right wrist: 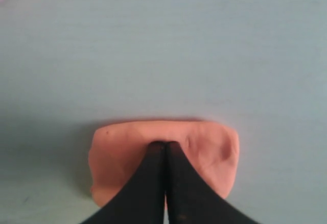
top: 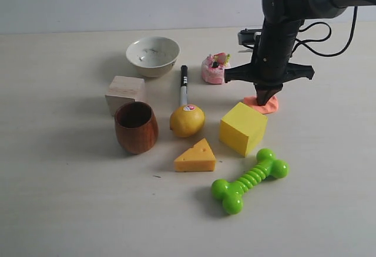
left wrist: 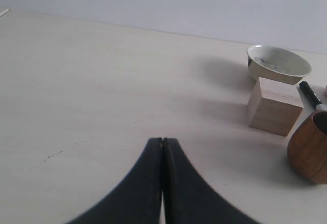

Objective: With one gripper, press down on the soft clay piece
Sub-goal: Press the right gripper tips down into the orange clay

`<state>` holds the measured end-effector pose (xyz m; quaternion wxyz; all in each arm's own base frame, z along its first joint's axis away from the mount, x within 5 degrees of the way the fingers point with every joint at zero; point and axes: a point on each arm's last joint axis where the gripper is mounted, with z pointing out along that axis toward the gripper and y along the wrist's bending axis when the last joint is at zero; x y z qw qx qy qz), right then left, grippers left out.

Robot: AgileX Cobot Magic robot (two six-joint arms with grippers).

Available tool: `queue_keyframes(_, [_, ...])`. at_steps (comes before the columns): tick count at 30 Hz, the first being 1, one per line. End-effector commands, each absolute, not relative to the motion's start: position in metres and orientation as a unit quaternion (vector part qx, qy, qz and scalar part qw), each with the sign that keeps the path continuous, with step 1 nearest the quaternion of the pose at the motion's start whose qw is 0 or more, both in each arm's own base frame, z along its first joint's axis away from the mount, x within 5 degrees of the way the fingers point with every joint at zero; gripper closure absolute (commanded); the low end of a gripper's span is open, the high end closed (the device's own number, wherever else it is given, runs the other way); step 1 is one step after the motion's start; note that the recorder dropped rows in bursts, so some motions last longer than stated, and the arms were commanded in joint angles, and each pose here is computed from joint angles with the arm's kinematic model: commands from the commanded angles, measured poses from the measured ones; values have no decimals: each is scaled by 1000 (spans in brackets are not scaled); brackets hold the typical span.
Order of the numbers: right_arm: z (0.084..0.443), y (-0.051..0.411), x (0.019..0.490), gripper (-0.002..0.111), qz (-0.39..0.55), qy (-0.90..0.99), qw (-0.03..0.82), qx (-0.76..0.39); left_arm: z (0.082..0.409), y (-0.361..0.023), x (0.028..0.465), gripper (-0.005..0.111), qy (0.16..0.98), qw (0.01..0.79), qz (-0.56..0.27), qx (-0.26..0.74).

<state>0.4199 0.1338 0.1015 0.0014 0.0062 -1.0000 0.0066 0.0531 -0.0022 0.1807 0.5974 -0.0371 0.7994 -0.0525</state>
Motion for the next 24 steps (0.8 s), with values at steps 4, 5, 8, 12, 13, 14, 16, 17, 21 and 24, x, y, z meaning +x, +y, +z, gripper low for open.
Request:
queue_keyframes(4, [66,133,404,108,6,-998,58,22,180,-2,53,107,797,600,-56,-39])
queue_keyframes(5, [67,133,404,108,5,-998,56,23,180,-2,53,107,797,600,-56,-39])
queue_keyframes(8, [66,133,404,108,7,-998,56,23,180,-2,53,107,797,600,-56,-40])
queue_keyframes(12, [66,133,404,108,7,-998,56,23,180,-2,53,107,797,600,-56,-40])
queue_keyframes(13, [66,133,404,108,7,-998,56,23,180,-2,53,107,797,600,-56,-40])
queue_keyframes(14, [66,133,404,108,6,-998,56,26,180,-2,53,107,797,600,-56,-40])
queue_keyframes(16, [67,133,405,108,6,-998,54,28,180,-2,53,107,797,600,-55,-39])
queue_keyframes(17, [67,133,405,108,5,-998,54,29,180,-2,53,107,797,600,-55,-39])
queue_keyframes(21, [76,134,407,102,1,-999,37,29,180,-2,53,107,797,600,-55,-39])
queue_keyframes(24, [85,135,410,100,-7,-999,18,28,180,-2,53,107,797,600,-56,-40])
